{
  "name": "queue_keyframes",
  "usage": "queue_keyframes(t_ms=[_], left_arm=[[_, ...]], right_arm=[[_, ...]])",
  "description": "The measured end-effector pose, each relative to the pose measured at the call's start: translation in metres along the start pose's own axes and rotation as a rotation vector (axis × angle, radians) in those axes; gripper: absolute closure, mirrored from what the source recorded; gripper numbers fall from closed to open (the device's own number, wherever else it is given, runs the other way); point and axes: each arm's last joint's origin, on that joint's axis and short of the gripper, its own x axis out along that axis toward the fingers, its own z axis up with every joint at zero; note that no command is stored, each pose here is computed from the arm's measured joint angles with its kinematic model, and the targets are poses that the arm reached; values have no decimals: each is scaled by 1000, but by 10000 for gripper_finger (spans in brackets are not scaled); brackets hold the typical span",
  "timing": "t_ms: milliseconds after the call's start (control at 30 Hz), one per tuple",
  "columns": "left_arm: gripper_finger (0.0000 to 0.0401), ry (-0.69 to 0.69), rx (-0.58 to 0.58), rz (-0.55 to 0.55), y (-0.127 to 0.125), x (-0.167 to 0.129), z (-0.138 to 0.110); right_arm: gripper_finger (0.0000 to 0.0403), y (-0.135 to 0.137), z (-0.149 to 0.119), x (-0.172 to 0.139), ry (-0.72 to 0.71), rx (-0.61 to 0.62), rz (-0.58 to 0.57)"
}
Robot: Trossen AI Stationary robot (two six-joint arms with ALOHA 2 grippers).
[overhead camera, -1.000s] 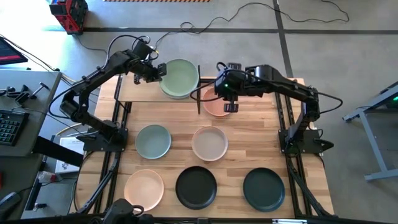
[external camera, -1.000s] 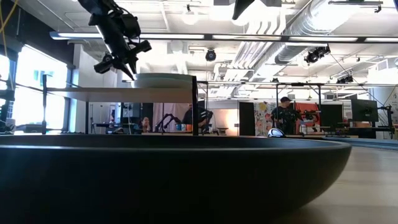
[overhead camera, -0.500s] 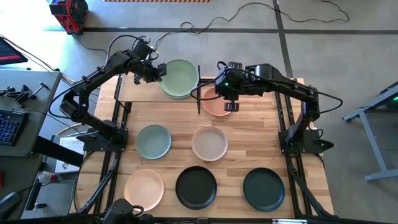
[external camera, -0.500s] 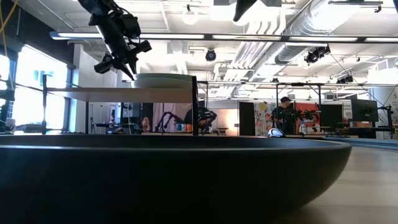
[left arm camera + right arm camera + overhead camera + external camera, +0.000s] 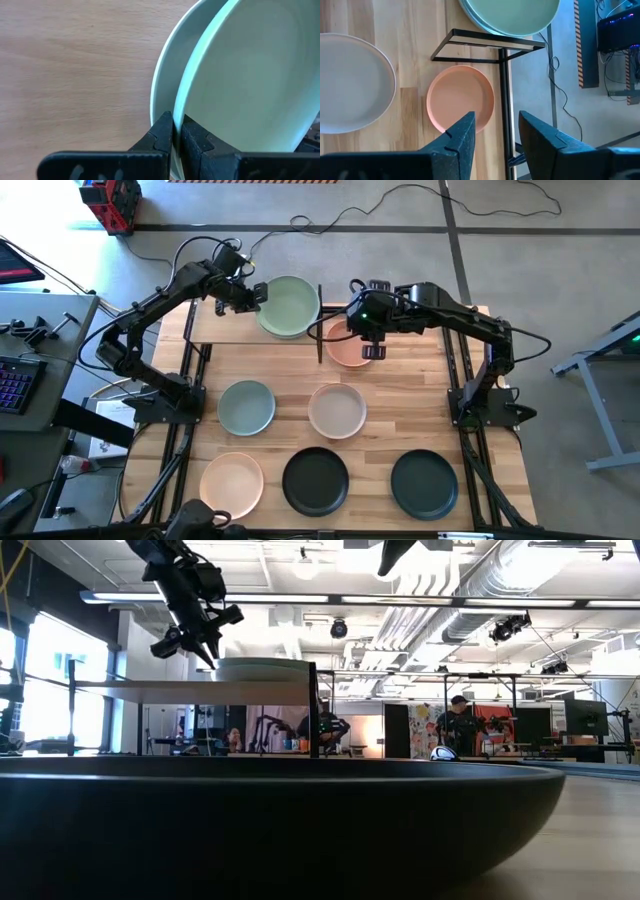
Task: Place and stack plates onto a shelf
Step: Stack the green plate on top of the white plate on the shelf, then stack the dark blue plate on top of the green plate on the shelf
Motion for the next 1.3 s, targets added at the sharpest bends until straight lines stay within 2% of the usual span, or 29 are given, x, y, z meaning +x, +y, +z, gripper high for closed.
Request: queue_keyframes(t_ms=[300, 733, 1033, 1300], left_arm=[[389, -7, -38, 1, 3, -1, 3], [335, 14, -40, 1, 3, -1, 1], [331, 82, -41, 57, 9, -3, -6], [331, 49, -27, 27, 8, -14, -10]], right_arm=[[272, 0, 0, 0, 0, 0, 0], [272, 0, 0, 0, 0, -5, 0], [272, 0, 0, 0, 1, -1, 0], [272, 0, 0, 0, 0, 26, 2]])
